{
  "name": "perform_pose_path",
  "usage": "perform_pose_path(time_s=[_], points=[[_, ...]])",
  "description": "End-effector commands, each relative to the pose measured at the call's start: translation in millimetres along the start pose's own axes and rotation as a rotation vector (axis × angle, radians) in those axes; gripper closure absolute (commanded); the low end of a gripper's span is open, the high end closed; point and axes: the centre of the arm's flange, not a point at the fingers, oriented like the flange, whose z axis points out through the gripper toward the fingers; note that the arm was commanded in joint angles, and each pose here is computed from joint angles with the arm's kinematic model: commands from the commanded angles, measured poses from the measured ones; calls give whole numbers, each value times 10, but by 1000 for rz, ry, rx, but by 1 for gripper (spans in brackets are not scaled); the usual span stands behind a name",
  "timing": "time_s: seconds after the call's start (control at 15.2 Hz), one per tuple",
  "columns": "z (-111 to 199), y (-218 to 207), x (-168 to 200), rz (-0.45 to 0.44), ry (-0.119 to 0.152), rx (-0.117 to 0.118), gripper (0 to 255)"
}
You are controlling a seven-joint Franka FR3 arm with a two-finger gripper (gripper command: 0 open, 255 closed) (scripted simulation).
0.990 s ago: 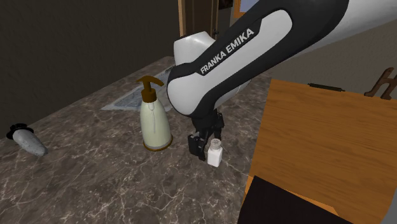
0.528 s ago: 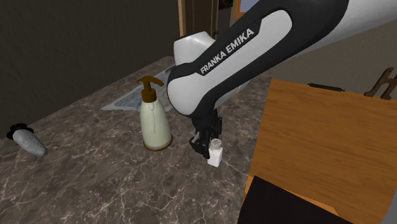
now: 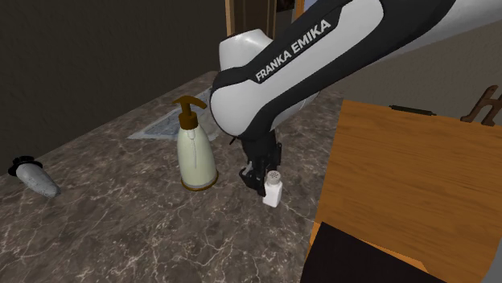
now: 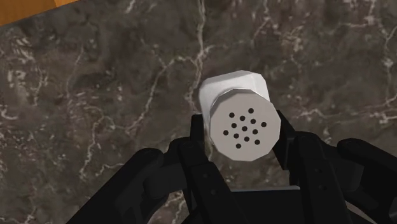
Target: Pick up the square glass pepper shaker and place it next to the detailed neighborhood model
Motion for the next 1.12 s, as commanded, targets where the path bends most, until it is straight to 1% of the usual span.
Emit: perform_pose_path(time_s=[0.0,1.06], points=[[-106,1,-18,0,0,0,255],[-935,32,-179,0,0,0,255]])
